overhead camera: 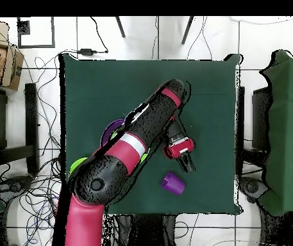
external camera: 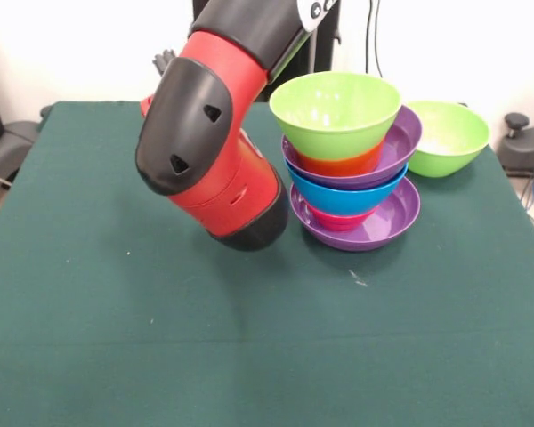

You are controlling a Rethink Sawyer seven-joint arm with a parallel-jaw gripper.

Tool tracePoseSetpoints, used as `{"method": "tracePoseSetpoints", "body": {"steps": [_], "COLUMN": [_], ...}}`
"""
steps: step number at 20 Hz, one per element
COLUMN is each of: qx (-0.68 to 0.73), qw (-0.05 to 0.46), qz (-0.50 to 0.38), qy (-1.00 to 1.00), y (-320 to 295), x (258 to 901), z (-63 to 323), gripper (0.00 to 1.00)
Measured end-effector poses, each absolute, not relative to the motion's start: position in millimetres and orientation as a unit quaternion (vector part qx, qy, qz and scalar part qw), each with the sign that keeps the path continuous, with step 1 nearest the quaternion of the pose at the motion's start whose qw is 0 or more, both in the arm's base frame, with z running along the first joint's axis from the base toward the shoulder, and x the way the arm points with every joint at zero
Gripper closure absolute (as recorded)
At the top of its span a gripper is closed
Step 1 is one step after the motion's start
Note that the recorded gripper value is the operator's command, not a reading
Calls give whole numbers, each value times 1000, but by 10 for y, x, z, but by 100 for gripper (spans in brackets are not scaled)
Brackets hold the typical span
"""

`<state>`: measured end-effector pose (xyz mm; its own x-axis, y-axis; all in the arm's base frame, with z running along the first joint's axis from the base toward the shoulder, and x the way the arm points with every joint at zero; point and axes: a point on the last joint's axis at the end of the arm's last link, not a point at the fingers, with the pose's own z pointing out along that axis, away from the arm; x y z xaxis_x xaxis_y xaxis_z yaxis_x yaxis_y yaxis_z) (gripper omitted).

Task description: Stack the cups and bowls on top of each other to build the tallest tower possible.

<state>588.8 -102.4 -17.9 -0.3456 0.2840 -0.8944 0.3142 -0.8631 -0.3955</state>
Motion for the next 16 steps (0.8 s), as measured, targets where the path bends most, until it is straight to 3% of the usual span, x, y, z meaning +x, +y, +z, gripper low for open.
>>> {"method": "tracePoseSetpoints", "body": {"steps": [6, 7, 16], "qx": [570, 571, 577], "qw": [16, 17, 19], "qz": [-778, -778, -773], "qy": [262, 262, 262], "y": [-1002, -1002, -1002], "x": [5909, 5914, 5969], "z": [-141, -133, -46], "gripper": [100, 0, 0]}}
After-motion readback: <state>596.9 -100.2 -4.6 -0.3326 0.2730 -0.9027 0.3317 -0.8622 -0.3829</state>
